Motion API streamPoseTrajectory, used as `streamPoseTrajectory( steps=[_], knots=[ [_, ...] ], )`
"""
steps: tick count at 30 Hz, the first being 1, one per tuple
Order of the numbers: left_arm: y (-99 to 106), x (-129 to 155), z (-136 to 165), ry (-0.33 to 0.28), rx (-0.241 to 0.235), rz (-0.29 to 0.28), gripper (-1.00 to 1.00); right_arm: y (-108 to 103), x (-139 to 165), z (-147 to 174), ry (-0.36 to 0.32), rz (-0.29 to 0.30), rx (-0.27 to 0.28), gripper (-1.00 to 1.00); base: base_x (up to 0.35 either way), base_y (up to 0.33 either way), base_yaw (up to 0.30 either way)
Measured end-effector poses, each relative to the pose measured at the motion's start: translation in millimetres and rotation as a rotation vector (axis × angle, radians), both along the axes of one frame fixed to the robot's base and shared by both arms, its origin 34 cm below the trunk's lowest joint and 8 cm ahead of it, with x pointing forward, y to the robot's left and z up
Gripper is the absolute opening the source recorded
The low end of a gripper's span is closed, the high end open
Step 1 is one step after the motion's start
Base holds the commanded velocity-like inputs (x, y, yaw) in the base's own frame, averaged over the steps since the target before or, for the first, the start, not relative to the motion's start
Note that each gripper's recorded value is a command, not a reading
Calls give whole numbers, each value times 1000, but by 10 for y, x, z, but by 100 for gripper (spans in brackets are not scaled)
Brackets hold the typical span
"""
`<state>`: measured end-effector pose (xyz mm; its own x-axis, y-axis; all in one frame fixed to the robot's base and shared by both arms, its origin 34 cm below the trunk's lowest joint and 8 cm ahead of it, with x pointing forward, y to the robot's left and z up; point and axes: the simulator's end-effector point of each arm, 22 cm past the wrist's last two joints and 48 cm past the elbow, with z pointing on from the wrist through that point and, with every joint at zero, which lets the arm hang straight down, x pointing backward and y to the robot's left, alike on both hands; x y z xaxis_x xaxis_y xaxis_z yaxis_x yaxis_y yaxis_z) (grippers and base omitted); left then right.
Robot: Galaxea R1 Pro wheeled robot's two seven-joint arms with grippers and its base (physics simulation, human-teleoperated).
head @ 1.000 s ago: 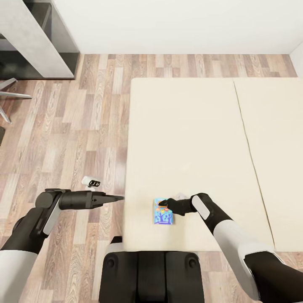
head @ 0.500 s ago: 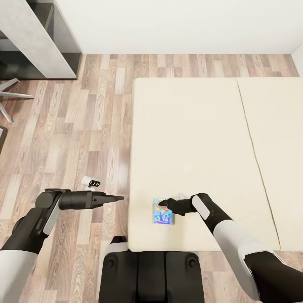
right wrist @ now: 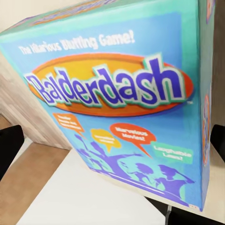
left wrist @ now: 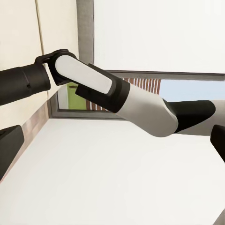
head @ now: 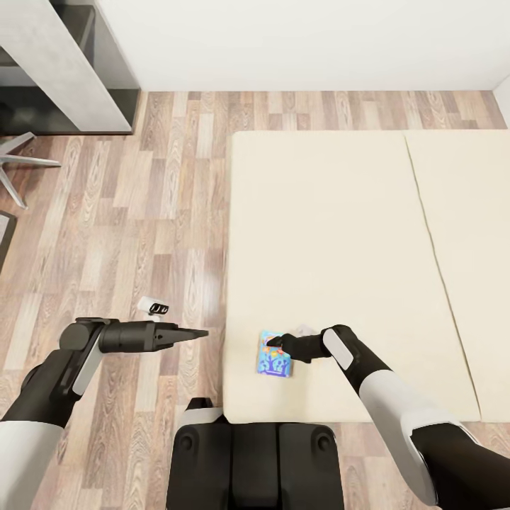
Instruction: Put all the toys in the child's room - the three board games (two on the bed and one on the table), the two jigsaw puzzles on the table, and the tennis ball on the table - inside the toy box on the table in the child's room.
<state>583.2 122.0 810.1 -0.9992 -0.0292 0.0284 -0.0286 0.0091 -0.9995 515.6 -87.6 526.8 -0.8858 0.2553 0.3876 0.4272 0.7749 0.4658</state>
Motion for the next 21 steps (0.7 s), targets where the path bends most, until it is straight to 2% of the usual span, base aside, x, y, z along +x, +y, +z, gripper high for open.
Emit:
streamPoseTrajectory(
  steps=[6, 21],
  knots=[
    [1, 0, -1, 0, 0, 0, 100, 1, 1, 1, 0, -1, 0, 100, 0, 76, 0],
    [2, 0, -1, 0, 0, 0, 100, 0, 1, 0, 0, 0, 0, 100, 0, 5, 0]
  ],
)
